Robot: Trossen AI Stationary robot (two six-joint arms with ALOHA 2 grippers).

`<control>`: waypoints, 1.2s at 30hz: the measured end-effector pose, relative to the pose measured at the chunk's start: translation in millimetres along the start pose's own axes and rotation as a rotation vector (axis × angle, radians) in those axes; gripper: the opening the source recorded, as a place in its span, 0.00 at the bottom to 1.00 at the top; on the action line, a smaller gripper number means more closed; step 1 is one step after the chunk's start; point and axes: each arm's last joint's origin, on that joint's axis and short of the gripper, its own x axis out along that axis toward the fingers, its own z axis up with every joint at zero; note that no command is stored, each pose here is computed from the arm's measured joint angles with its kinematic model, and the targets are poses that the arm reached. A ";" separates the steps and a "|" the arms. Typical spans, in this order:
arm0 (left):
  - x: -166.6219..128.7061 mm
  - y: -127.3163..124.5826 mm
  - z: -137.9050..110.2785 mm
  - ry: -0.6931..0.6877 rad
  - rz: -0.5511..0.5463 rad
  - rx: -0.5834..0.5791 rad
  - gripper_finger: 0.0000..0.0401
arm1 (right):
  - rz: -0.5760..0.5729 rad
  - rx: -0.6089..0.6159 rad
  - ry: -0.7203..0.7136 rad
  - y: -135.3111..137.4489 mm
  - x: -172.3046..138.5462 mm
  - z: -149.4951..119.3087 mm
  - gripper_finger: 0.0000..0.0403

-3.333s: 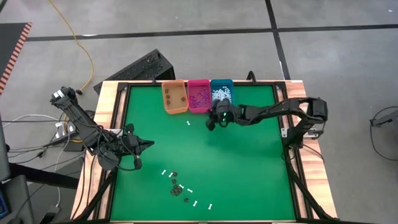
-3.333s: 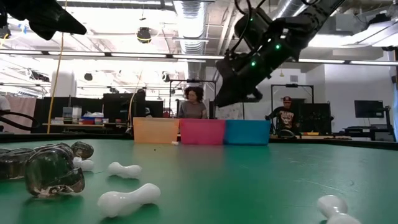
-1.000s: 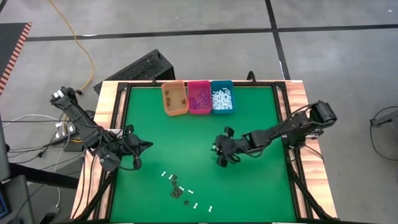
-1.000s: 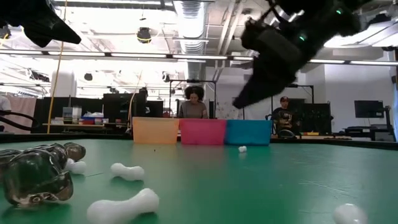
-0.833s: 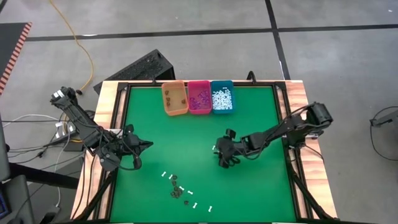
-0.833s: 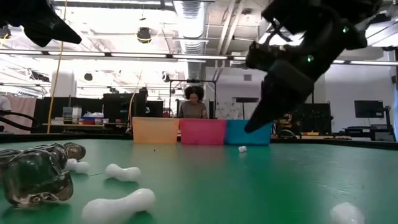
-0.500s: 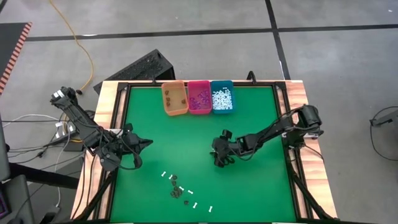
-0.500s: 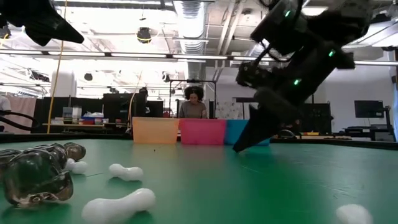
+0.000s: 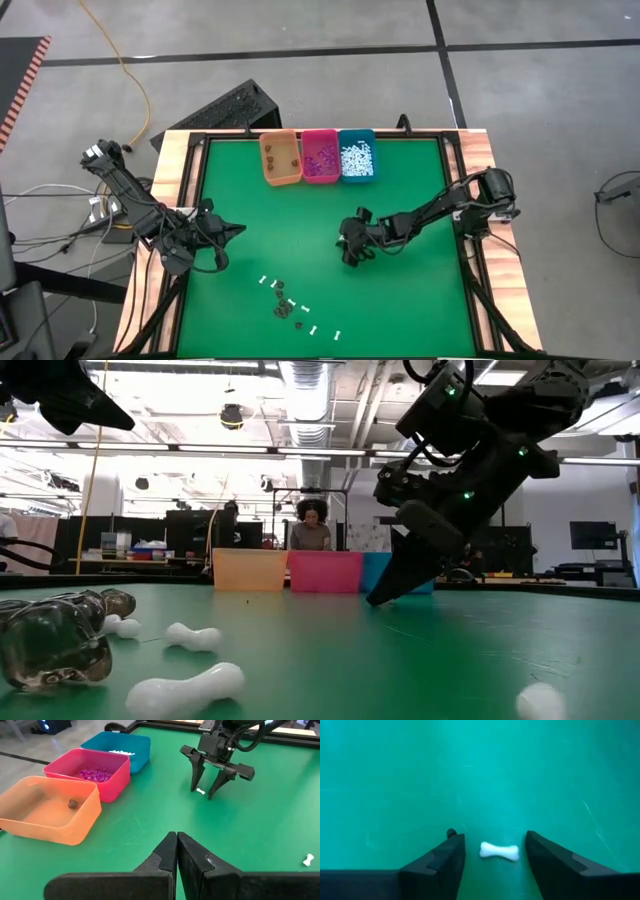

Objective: Sort Halloween decoration
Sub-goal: Put the white bone toy into the blue bin

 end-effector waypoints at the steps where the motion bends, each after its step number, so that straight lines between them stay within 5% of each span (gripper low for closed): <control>1: 0.0 0.0 0.0 0.000 0.000 0.000 0.00 | -0.001 0.000 0.001 -0.3 0.1 -0.1 0.57; 15: 0.0 -0.1 -0.1 0.003 -0.004 -0.001 0.00 | -0.024 0.002 0.003 -1.8 0.6 -1.4 0.19; 31: -0.1 0.3 -0.6 0.007 -0.003 0.005 0.00 | 0.009 -0.023 -0.033 2.2 -11.9 4.8 0.04; 36: -0.1 0.4 -0.8 0.008 -0.002 0.008 0.00 | 0.017 -0.009 -0.084 0.1 -26.0 15.9 0.08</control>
